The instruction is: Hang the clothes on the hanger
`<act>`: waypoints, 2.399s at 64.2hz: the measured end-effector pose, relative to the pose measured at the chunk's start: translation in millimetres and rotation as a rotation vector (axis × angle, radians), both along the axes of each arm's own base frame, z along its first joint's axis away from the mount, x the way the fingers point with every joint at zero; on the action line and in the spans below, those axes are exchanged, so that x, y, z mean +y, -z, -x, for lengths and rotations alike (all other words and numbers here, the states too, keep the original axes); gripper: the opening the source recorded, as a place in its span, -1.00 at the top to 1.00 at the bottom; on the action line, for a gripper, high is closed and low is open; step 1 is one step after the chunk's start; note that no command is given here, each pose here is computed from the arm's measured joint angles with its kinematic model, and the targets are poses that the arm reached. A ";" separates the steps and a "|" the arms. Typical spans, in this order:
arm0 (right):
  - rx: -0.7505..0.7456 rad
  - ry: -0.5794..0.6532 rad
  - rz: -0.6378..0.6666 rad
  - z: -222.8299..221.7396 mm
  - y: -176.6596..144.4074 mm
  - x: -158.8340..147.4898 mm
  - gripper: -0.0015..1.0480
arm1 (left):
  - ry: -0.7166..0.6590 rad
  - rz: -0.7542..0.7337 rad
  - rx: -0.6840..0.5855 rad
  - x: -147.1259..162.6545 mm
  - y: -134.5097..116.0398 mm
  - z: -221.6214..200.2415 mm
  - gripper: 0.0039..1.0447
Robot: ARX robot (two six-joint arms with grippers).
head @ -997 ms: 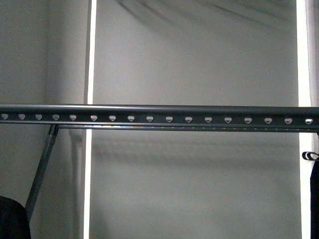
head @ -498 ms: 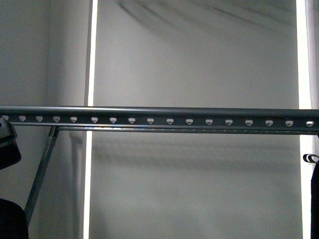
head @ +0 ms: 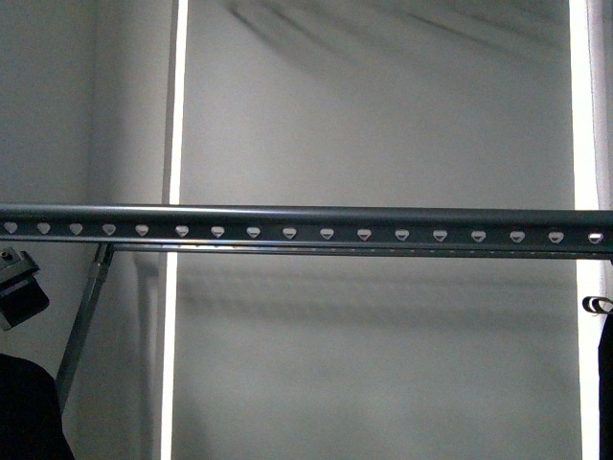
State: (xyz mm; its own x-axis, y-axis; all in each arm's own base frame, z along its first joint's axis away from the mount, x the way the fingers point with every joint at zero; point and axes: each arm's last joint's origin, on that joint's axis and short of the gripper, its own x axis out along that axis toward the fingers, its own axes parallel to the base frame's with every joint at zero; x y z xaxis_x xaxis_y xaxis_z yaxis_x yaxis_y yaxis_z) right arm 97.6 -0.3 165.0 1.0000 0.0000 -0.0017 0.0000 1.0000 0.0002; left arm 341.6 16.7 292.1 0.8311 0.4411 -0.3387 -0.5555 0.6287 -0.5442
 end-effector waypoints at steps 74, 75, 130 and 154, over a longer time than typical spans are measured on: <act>0.000 0.000 0.000 0.0 0.0 0.0 -0.86 | 0.729 -0.071 0.288 3.9 51.9 101.4 0.93; 0.000 0.000 0.000 0.0 0.0 0.0 -0.86 | 0.744 -0.072 0.291 3.3 53.5 103.6 0.93; 0.000 0.000 0.000 0.0 0.0 0.0 -0.86 | 1.443 -1.966 -0.387 -91.8 -23.3 37.2 0.93; 0.000 0.000 0.000 0.0 0.0 0.0 -0.86 | 1.417 -2.273 -0.536 -125.3 -21.9 38.9 0.93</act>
State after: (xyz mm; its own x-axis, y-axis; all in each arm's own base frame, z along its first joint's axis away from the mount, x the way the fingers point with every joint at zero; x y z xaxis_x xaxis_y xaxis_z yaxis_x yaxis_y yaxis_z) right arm 97.6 -0.3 165.0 1.0000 -0.0004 -0.0017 0.0004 1.0000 0.0002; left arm 302.7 -108.5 313.9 0.6010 -0.7578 -0.2540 0.1981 -0.1666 0.9659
